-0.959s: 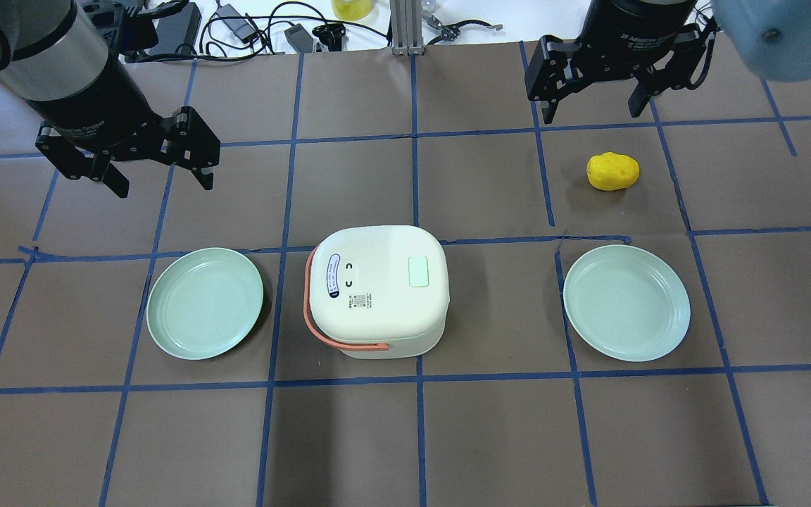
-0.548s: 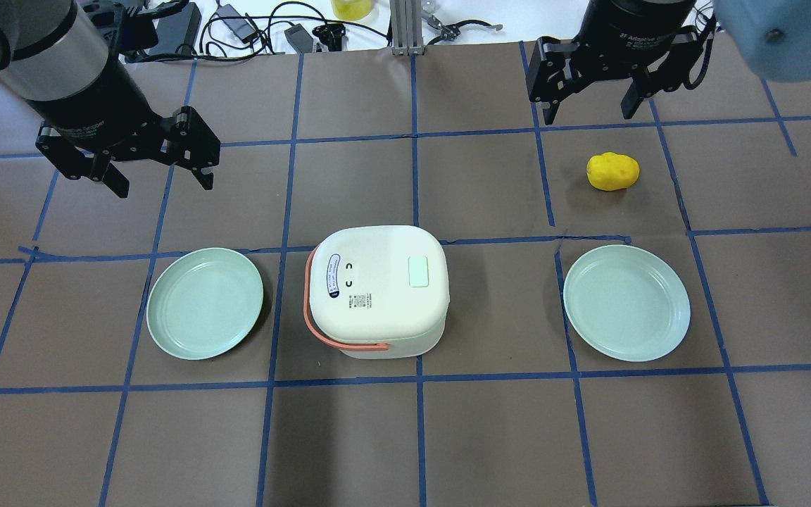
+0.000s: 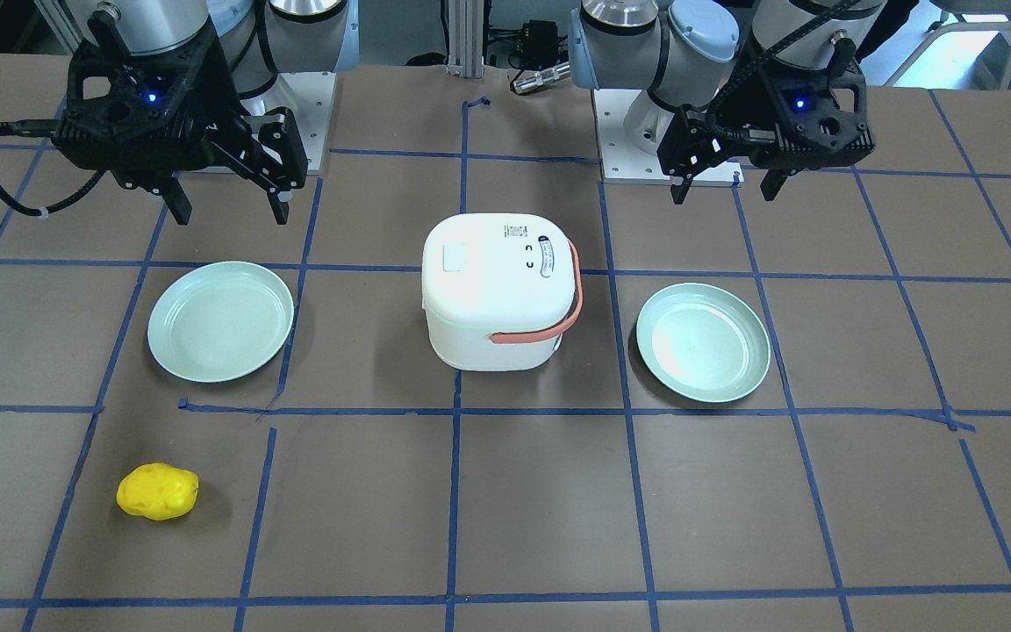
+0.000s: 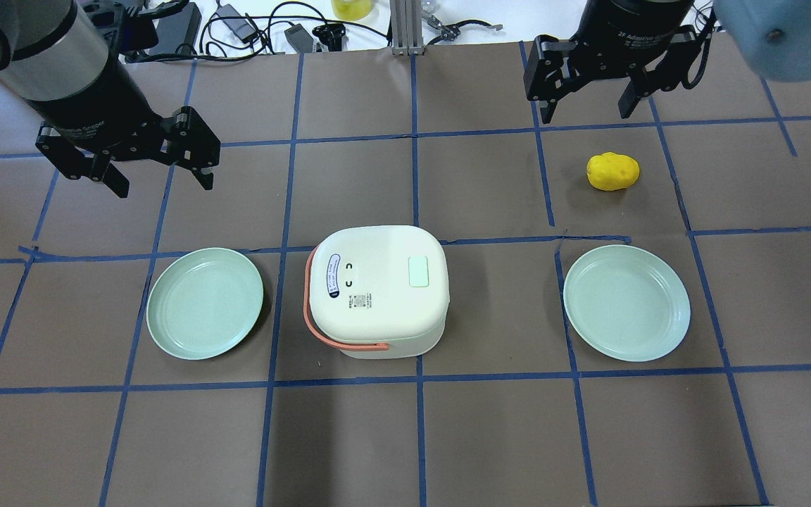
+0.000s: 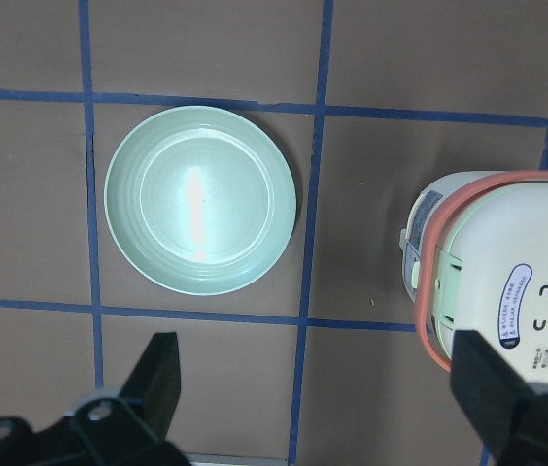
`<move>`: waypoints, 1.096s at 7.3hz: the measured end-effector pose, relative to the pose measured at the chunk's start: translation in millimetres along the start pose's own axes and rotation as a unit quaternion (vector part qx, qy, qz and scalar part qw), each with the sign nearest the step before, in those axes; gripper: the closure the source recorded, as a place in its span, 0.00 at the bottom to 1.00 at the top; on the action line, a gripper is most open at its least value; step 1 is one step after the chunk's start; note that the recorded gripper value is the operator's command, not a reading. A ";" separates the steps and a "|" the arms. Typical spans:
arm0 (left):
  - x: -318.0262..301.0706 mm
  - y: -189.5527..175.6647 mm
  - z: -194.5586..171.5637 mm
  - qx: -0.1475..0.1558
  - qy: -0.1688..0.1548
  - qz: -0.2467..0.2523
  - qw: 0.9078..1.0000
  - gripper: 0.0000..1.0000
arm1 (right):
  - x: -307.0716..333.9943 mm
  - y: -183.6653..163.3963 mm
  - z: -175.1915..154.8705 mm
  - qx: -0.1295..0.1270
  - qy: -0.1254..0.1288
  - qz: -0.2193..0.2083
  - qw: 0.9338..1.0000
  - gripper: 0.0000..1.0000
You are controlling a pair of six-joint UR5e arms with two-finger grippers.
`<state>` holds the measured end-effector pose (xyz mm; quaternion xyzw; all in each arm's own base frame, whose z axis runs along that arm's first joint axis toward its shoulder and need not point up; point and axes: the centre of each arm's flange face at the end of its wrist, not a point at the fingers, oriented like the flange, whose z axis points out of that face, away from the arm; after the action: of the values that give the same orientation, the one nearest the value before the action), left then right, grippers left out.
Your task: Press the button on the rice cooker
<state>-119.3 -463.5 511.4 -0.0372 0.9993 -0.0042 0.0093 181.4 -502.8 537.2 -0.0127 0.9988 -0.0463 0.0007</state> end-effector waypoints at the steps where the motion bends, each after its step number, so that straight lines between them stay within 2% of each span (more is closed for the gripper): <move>1: 0.0 0.0 0.0 0.000 0.000 0.000 1.000 0.00 | -0.1 0.0 -0.1 0.000 0.000 0.000 1.000 0.08; 6: 0.0 0.0 0.0 0.000 0.000 0.000 1.000 0.00 | -0.4 0.1 -0.1 0.000 0.000 0.000 1.000 0.09; 8: 0.0 0.0 0.0 0.000 0.000 0.000 1.000 0.00 | -0.9 0.3 -0.1 0.000 -0.001 -0.001 1.000 0.05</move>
<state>-119.3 -463.5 511.4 -0.0374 0.9992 -0.0042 0.0093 182.3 -502.5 537.2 -0.0135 0.9988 -0.0464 0.0013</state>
